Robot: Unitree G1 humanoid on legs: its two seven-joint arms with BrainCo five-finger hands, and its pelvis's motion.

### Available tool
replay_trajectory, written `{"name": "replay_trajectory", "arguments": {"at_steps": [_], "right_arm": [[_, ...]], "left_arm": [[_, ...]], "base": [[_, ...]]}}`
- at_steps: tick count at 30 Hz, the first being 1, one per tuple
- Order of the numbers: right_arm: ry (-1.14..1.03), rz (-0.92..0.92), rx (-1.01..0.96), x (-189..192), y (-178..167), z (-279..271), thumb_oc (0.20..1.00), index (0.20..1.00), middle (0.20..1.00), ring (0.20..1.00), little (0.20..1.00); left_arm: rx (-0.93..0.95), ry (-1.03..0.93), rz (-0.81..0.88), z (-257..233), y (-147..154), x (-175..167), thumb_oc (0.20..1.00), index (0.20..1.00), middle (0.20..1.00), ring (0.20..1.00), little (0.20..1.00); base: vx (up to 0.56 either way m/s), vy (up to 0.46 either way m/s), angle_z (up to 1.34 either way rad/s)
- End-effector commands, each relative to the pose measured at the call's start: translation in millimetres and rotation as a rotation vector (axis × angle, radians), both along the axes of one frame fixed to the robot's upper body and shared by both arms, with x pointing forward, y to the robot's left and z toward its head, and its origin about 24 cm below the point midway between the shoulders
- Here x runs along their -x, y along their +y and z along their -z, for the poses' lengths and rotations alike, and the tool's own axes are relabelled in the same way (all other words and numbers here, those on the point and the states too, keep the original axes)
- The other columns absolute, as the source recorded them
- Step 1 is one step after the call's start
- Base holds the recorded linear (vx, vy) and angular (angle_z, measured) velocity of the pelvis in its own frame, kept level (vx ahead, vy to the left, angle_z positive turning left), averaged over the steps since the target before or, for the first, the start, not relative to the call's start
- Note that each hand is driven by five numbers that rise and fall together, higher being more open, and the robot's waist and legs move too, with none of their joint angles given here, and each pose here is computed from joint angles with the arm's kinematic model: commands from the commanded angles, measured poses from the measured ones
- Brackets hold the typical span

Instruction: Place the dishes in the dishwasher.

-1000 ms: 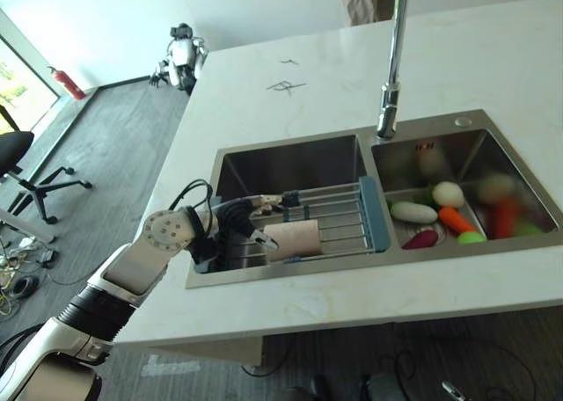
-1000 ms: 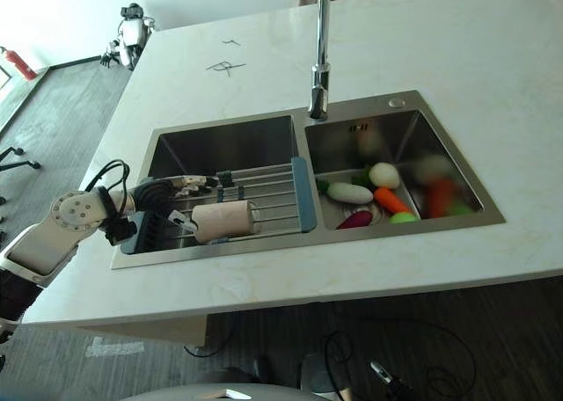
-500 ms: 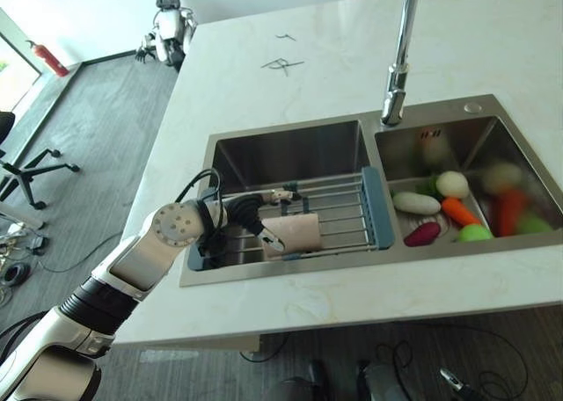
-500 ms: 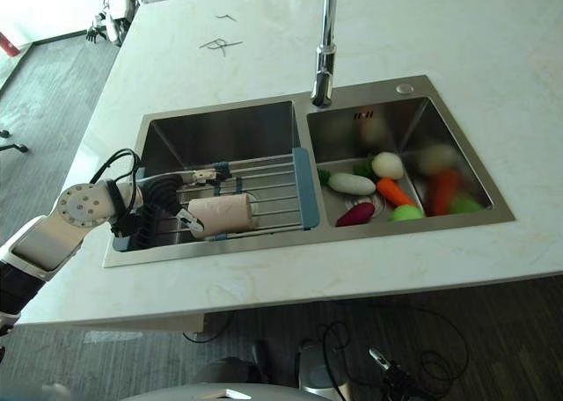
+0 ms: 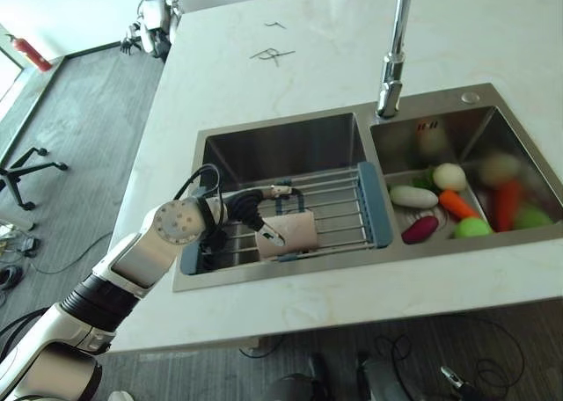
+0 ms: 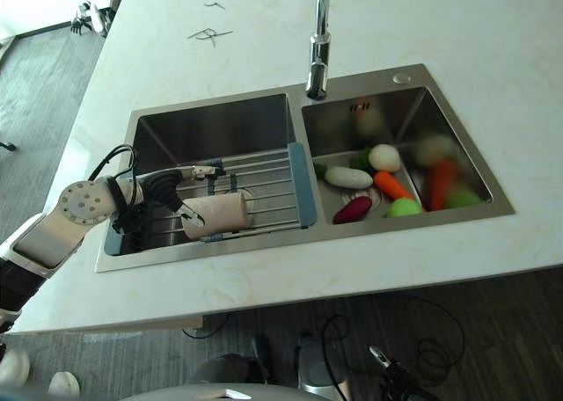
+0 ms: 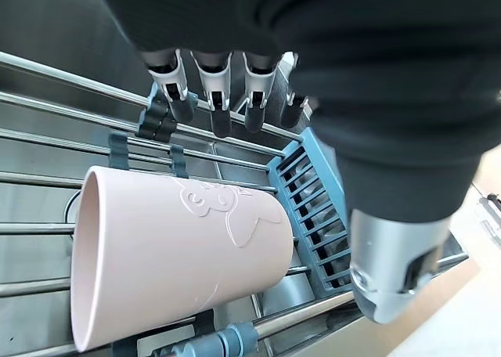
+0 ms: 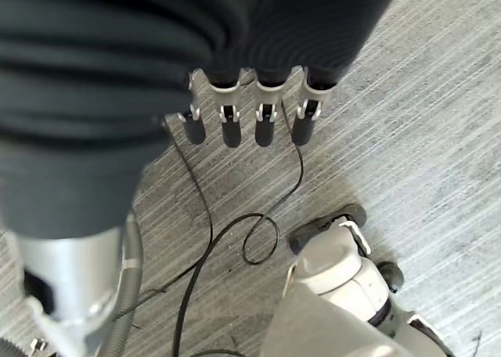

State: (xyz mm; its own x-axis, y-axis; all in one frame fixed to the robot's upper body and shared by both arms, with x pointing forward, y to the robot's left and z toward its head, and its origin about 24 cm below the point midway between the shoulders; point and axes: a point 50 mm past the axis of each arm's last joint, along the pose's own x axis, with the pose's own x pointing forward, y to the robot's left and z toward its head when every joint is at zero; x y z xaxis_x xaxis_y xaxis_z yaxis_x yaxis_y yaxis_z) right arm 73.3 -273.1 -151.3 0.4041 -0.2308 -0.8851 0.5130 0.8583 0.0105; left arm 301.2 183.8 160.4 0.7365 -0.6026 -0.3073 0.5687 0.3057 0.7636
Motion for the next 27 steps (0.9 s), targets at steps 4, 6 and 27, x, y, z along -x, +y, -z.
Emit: {"name": "replay_trajectory", "arguments": {"at_steps": [4,6,27], "right_arm": [[-0.018,0.030,0.014,5.5,-5.9,-1.8,1.000,1.000,1.000,1.000,1.000],[-0.024,0.028,0.017,3.8,-6.2,-2.3,1.000,1.000,1.000,1.000,1.000],[-0.078,0.058,0.029,-5.5,-13.1,-7.3,1.000,1.000,1.000,1.000,1.000]], "left_arm": [[-0.066,-0.122,0.039,-24.0,-6.6,-4.0,1.000,1.000,1.000,1.000,1.000],[-0.107,-0.124,0.047,-23.7,-7.8,-3.7,1.000,1.000,1.000,1.000,1.000],[-0.400,-0.257,-0.060,-28.8,6.5,-12.3,1.000,1.000,1.000,1.000,1.000]], "base": [[0.01,-0.009,-0.08],[0.00,-0.002,-0.04],[-0.01,0.001,-0.02]]}}
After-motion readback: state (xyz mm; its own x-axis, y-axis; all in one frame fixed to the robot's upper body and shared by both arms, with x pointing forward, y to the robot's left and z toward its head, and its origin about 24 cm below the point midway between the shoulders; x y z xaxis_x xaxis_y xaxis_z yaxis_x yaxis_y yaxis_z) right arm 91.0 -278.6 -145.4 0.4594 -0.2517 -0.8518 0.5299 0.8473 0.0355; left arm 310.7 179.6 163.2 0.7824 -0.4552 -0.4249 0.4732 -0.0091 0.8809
